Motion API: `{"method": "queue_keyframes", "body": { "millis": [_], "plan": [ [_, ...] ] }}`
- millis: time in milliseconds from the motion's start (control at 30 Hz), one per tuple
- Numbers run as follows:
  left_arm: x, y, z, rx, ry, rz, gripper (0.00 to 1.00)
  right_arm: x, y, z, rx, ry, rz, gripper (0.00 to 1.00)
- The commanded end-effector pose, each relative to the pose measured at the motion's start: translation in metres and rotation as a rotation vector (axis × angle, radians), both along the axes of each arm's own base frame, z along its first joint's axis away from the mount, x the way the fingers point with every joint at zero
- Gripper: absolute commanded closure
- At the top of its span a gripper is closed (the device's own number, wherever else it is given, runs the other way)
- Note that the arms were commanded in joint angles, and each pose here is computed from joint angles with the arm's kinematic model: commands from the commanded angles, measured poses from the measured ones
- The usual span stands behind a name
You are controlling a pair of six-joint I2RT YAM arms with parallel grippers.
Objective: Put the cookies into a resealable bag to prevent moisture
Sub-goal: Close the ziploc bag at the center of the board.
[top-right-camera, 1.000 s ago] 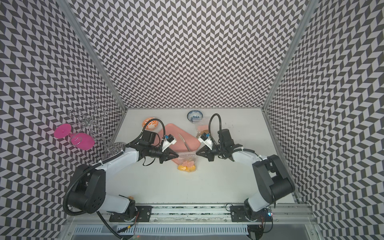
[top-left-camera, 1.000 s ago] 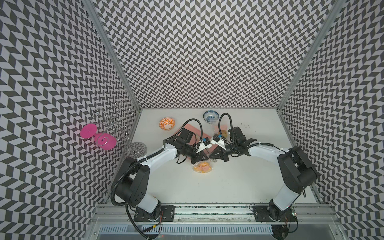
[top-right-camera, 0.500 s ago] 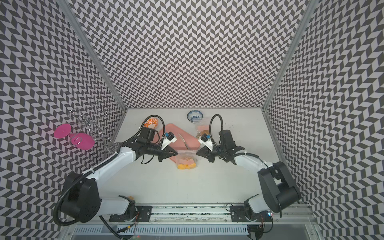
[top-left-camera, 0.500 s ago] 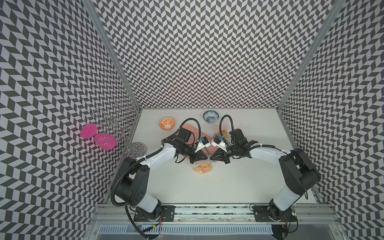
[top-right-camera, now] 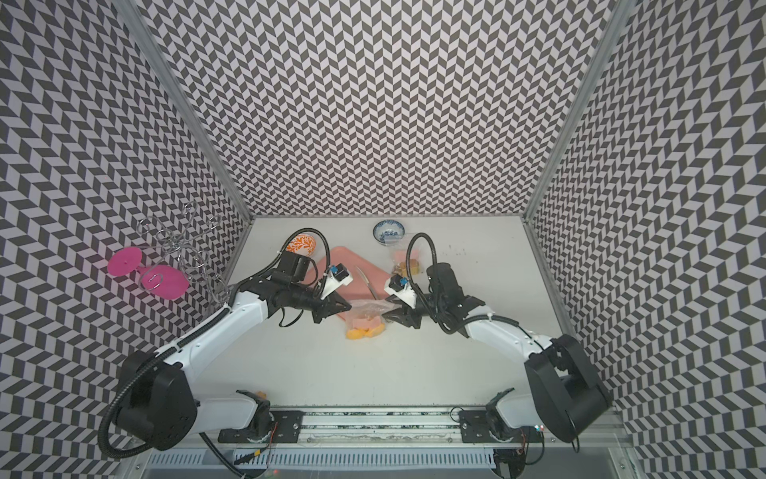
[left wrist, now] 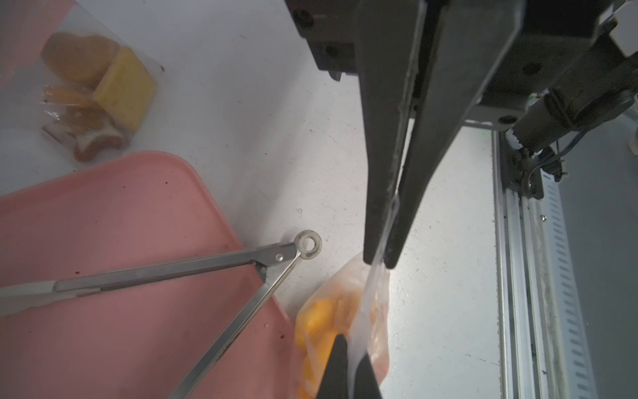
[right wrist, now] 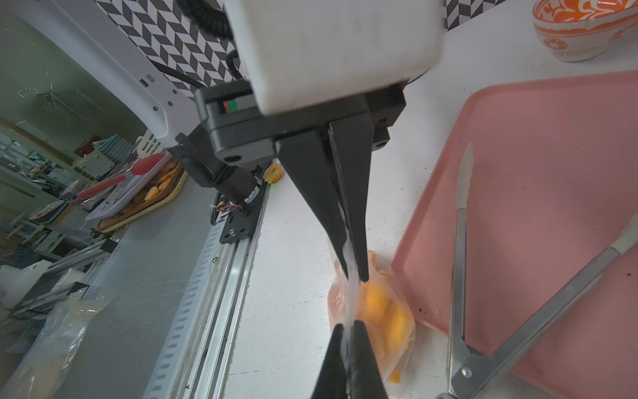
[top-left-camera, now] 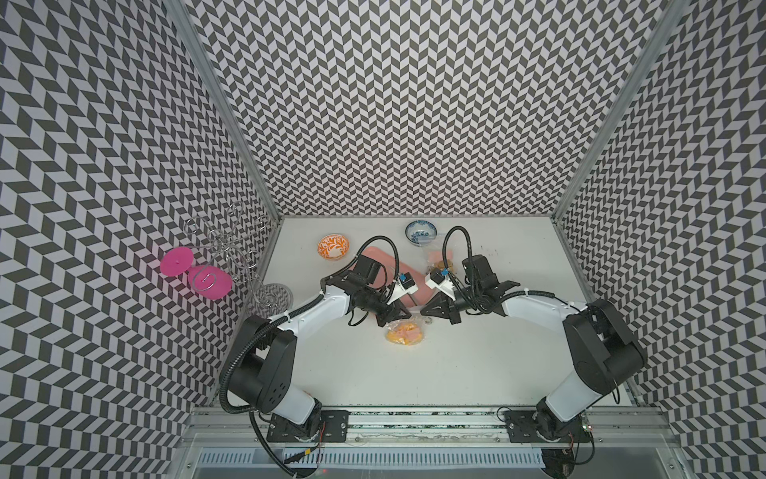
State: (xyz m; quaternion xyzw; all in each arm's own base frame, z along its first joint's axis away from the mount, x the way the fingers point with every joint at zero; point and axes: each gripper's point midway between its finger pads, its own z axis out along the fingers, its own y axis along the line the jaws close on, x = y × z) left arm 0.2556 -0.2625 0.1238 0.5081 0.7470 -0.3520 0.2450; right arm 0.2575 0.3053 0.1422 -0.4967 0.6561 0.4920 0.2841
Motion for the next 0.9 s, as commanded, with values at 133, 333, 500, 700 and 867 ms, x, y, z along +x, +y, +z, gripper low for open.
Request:
{"method": "queue_keyframes", "body": {
  "millis": [133,333,500,700,867],
  "plan": [
    [0.001,0.015,0.005,0.031,-0.010,0.039,0.81,0.006,-0.009,0.010,0.023,-0.052,-0.026,1.00],
    [0.002,0.022,0.007,0.027,-0.012,0.061,0.98,0.007,-0.013,0.010,0.023,-0.054,-0.042,1.00],
    [0.006,0.029,-0.001,0.067,-0.023,0.092,0.78,0.010,-0.016,0.012,0.024,-0.058,-0.059,1.00],
    [0.006,0.031,-0.004,0.072,-0.029,0.093,0.91,0.010,-0.019,0.012,0.029,-0.054,-0.072,1.00],
    [0.011,0.035,-0.003,0.076,-0.023,0.116,1.00,0.012,-0.024,0.010,0.023,-0.055,-0.090,1.00]
  ]
}}
